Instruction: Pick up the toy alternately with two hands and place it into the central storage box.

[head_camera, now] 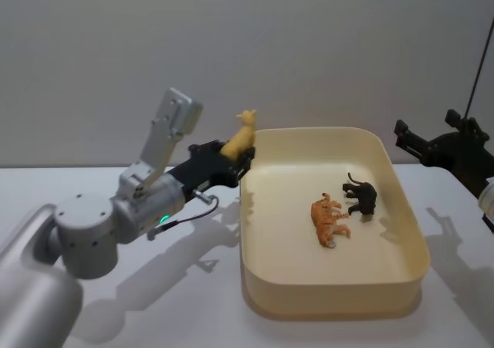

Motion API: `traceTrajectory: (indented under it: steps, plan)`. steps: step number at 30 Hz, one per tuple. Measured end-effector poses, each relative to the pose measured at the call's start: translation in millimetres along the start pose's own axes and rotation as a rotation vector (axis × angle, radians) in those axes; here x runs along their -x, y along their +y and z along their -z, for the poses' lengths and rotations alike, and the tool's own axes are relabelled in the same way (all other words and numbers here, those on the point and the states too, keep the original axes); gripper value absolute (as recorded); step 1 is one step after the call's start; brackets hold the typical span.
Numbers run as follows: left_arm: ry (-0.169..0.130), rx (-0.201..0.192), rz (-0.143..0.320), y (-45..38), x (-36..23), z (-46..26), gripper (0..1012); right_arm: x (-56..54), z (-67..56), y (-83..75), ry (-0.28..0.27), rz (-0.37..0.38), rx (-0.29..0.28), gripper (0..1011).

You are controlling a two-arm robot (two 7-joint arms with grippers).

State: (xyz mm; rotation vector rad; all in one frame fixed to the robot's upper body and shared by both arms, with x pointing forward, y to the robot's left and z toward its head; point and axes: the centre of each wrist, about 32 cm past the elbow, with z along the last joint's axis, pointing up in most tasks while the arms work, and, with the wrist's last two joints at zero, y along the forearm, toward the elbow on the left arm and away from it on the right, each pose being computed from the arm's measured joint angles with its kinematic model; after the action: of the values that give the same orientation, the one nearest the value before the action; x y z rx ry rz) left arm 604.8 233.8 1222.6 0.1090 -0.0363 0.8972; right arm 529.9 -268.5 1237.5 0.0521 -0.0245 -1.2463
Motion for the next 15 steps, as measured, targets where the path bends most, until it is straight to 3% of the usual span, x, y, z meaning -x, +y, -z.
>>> traceTrajectory:
  steps: [5, 15]
  plan:
    - [-0.001, 0.005, 0.049, -19.5, -5.5, -0.6, 330, 0.0, 0.0, 0.0, 0.000, 0.000, 0.000, 1001]
    - [0.009, 0.006, 0.084, -44.1, -11.5, 0.8, 332, 0.0, 0.0, 0.0, 0.000, 0.000, 0.000, 1001]
